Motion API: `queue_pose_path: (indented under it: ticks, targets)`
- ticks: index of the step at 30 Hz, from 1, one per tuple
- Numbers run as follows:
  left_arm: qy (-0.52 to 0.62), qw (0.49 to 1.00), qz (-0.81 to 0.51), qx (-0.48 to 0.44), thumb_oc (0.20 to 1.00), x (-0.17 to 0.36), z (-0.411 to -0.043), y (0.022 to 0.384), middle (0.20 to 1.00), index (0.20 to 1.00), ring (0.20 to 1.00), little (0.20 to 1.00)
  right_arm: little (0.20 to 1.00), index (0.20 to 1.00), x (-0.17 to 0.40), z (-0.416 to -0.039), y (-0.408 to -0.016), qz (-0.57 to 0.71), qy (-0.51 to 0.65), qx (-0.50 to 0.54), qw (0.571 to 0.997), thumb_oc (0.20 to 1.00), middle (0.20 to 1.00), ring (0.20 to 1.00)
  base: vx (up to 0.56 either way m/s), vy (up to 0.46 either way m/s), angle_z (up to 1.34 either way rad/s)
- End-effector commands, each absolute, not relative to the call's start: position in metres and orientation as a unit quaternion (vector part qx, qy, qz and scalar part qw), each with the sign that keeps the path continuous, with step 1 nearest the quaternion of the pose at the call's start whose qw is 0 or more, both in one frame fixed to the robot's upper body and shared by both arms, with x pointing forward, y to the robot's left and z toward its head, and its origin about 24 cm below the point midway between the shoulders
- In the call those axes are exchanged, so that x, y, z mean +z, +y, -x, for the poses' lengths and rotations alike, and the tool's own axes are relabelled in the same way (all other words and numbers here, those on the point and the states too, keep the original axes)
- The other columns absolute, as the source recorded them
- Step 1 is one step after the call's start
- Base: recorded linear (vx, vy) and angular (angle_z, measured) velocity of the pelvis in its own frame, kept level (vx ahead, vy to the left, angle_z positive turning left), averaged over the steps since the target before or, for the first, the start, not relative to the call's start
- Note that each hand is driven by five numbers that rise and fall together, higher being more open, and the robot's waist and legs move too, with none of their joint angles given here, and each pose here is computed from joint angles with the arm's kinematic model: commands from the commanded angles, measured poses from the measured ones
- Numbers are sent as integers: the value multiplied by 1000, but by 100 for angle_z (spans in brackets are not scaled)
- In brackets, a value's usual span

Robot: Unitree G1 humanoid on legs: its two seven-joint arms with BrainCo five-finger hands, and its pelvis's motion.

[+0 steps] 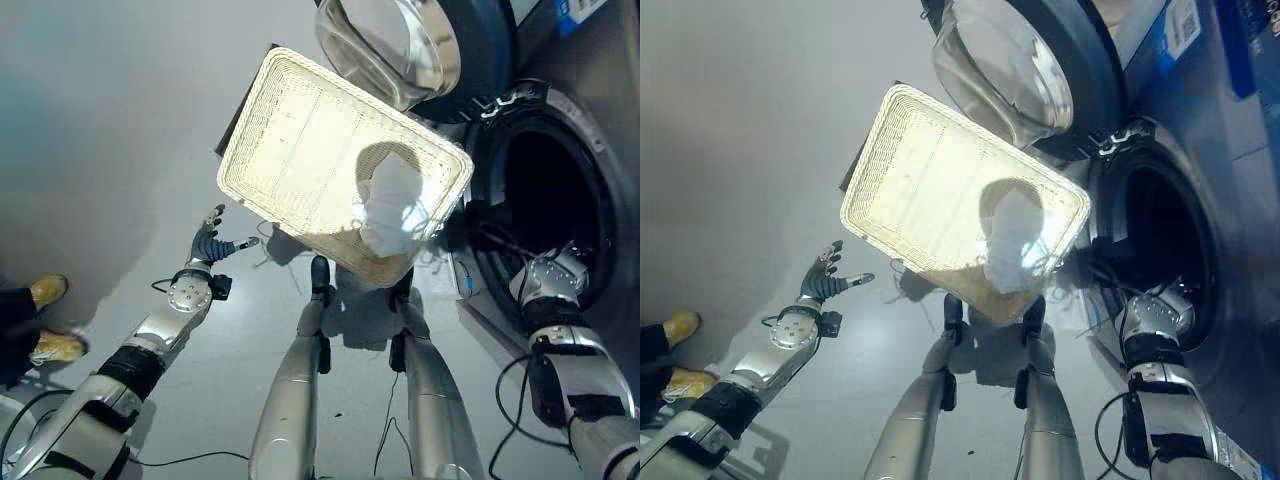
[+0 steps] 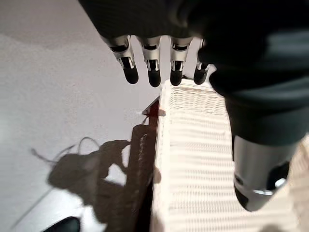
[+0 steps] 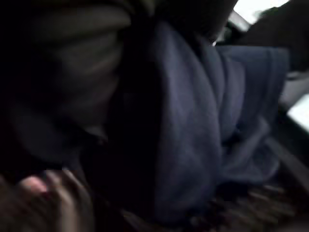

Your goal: Put the clothes into the washing machine.

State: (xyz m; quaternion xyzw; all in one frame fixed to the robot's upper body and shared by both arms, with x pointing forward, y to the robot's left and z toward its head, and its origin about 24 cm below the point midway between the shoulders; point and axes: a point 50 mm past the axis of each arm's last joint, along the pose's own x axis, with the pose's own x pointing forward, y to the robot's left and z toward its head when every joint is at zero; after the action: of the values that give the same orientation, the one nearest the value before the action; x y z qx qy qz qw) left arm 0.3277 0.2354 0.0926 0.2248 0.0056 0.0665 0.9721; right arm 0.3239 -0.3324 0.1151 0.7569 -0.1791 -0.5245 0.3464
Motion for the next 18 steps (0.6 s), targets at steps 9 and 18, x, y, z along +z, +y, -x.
queue_pose_path:
  ticks: [9, 18]
  targets:
    - [-11, 978, -194, 80, 1000, 109, -333, 245, 1000, 1000, 1000, 1000, 1000, 1000, 110, -341, -326, -648, 10, -172, 741, 1000, 1000, 1000, -11, 8, 2]
    - [-17, 981, -183, 65, 1000, 107, -341, 230, 1000, 1000, 1000, 1000, 1000, 1000, 41, -332, -302, -258, 146, -134, 946, 1000, 1000, 1000, -1, 6, -1]
